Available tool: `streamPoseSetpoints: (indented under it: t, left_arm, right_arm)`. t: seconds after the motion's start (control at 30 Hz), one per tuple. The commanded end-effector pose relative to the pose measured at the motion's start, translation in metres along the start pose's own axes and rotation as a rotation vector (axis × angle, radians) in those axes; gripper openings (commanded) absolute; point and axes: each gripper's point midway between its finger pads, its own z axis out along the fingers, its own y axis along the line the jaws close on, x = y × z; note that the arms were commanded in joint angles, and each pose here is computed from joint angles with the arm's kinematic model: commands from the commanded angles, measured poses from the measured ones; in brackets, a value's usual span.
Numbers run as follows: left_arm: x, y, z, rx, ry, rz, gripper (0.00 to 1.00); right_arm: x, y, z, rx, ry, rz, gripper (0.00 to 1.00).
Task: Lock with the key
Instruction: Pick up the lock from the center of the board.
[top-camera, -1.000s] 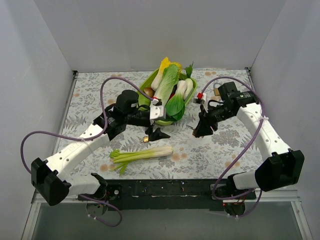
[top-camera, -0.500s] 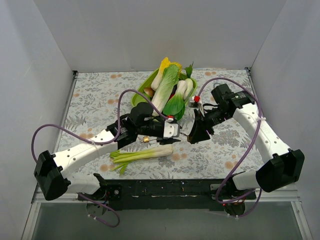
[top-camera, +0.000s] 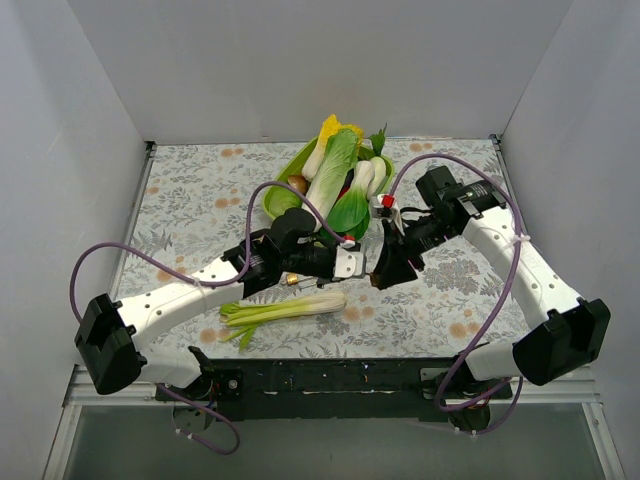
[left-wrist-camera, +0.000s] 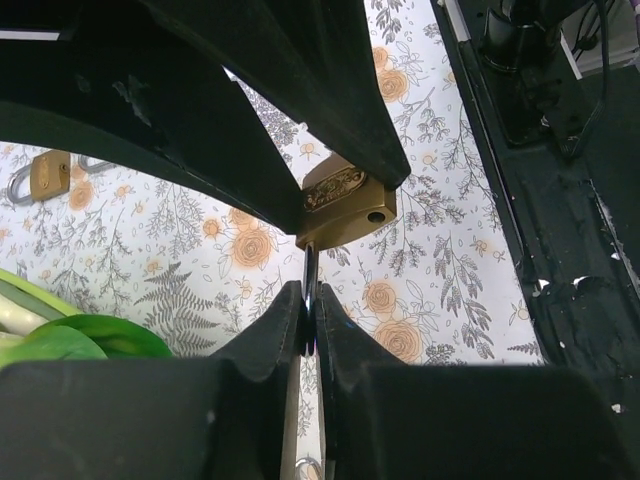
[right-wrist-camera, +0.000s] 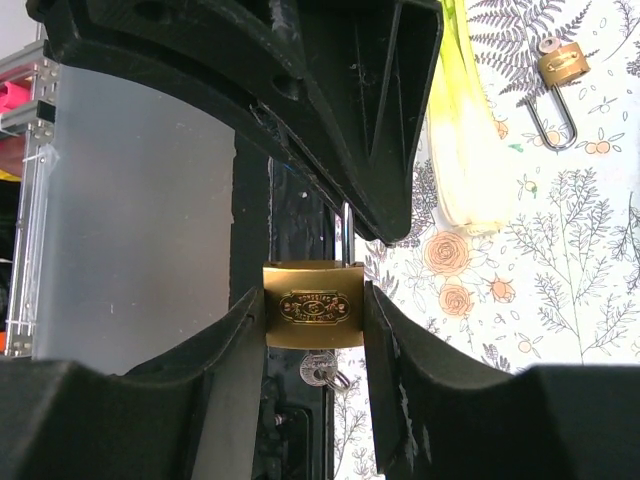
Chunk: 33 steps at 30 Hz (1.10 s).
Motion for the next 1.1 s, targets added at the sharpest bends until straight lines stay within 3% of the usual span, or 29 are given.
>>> streamPoseSetpoints:
  t: [0.0, 0.03, 0.1, 0.13, 0.27, 0.43, 0.57, 0.7, 0.87, 0.97, 1.0, 1.07]
  left_arm:
    - [-0.019, 0.005, -0.007, -0.037, -0.051, 0.017, 0.0]
    - [-0.018, 0.004, -0.008, -0.04, -0.051, 0.008, 0.0]
    - [-0.023, 0.005, -0.01, -0.056, -0.061, -0.021, 0.0]
    - [-0.024, 0.005, -0.012, -0.059, -0.065, -0.035, 0.0]
    - [-0.037, 0.003, -0.018, -0.052, -0.103, -0.099, 0.0]
    - [-0.057, -0.001, -0.026, -0.011, -0.157, -0.22, 0.0]
    - [-0.071, 0.004, -0.033, 0.009, -0.195, -0.305, 0.0]
    - [-0.078, 0.005, -0.037, 0.043, -0.213, -0.342, 0.0]
    - [-0.086, 0.005, -0.038, 0.073, -0.231, -0.368, 0.0]
    - [-0.09, 0.008, -0.038, 0.074, -0.24, -0.378, 0.0]
    - [-0.09, 0.007, -0.037, 0.079, -0.24, -0.38, 0.0]
    - [-0.09, 0.008, -0.037, 0.08, -0.242, -0.382, 0.0]
  right_arm:
    - [-0.016, 0.005, -0.005, 0.017, -0.02, -0.009, 0.3]
    - [-0.019, 0.001, -0.007, 0.041, -0.025, -0.018, 0.55]
    - [-0.027, -0.005, -0.012, 0.096, -0.028, -0.007, 0.7]
    - [-0.034, -0.01, -0.016, 0.127, -0.047, -0.024, 0.83]
    - [-0.065, -0.015, -0.033, 0.24, -0.134, -0.128, 0.91]
    - [-0.071, -0.024, -0.05, 0.43, -0.19, -0.233, 0.98]
    - [-0.055, -0.011, -0.045, 0.374, -0.147, -0.339, 0.98]
    - [-0.034, 0.001, -0.03, 0.248, -0.11, -0.283, 0.95]
    - [-0.029, -0.001, -0.024, 0.213, -0.106, -0.262, 0.91]
    - [-0.03, -0.003, -0.023, 0.213, -0.111, -0.276, 0.79]
    - [-0.031, -0.002, -0.022, 0.21, -0.114, -0.278, 0.69]
    - [-0.034, -0.003, -0.021, 0.207, -0.122, -0.286, 0.59]
